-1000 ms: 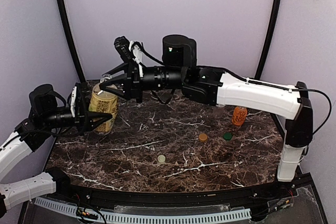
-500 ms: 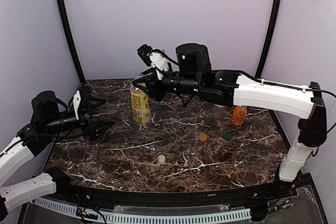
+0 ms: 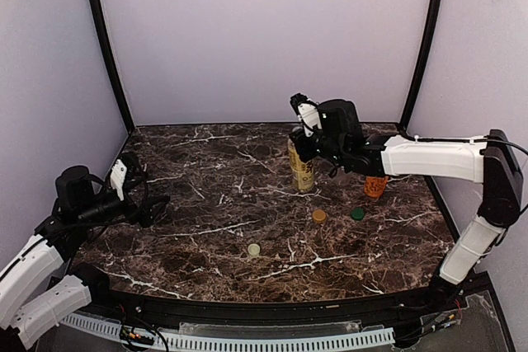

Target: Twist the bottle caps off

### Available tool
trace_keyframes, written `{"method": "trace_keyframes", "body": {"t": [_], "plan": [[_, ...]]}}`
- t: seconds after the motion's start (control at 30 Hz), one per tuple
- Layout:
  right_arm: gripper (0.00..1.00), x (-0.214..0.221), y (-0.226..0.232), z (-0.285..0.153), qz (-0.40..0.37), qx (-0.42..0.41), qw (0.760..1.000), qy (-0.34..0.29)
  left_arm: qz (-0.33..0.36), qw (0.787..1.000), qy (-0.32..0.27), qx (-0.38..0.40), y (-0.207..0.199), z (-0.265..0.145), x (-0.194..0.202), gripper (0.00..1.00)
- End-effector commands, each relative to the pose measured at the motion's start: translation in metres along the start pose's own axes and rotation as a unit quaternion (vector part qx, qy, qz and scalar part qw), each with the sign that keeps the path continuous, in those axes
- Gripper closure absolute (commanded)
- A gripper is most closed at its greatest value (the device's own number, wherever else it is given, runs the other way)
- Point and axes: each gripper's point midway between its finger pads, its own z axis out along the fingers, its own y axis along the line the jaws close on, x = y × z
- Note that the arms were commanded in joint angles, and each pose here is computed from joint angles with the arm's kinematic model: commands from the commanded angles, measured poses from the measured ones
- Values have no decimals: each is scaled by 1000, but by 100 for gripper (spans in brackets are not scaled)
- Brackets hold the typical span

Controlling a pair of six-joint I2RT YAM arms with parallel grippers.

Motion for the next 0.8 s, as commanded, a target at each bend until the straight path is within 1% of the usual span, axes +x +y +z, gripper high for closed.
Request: {"method": "trace_keyframes", "body": {"t": [0.0,0.3,0.5,0.53,0.57,0.67,0.7,0.77], "plan": [[100,-3,-26,4,54,38,997,-27,-18,999,3,-46,17,-3,13,1],[100,31,-33,4,87,43,995,-10,-11,999,6,-53,19,-3,19,1],[100,32,-35,1,98,47,994,-8,-10,999,5,-52,19,-3,18,1],[93,31,-36,0,101,47,994,-9,-11,999,6,-52,19,-3,19,1],[84,29,-36,-1,101,46,994,-10,-11,999,6,-53,19,-3,19,1],[49,25,-34,-3,99,39,994,-11,-12,999,6,-50,18,-3,20,1],[45,24,-34,-3,98,38,994,-10,-12,999,6,-50,18,-3,20,1],[40,21,-34,-4,96,36,995,-9,-11,999,6,-49,18,-3,20,1]]}}
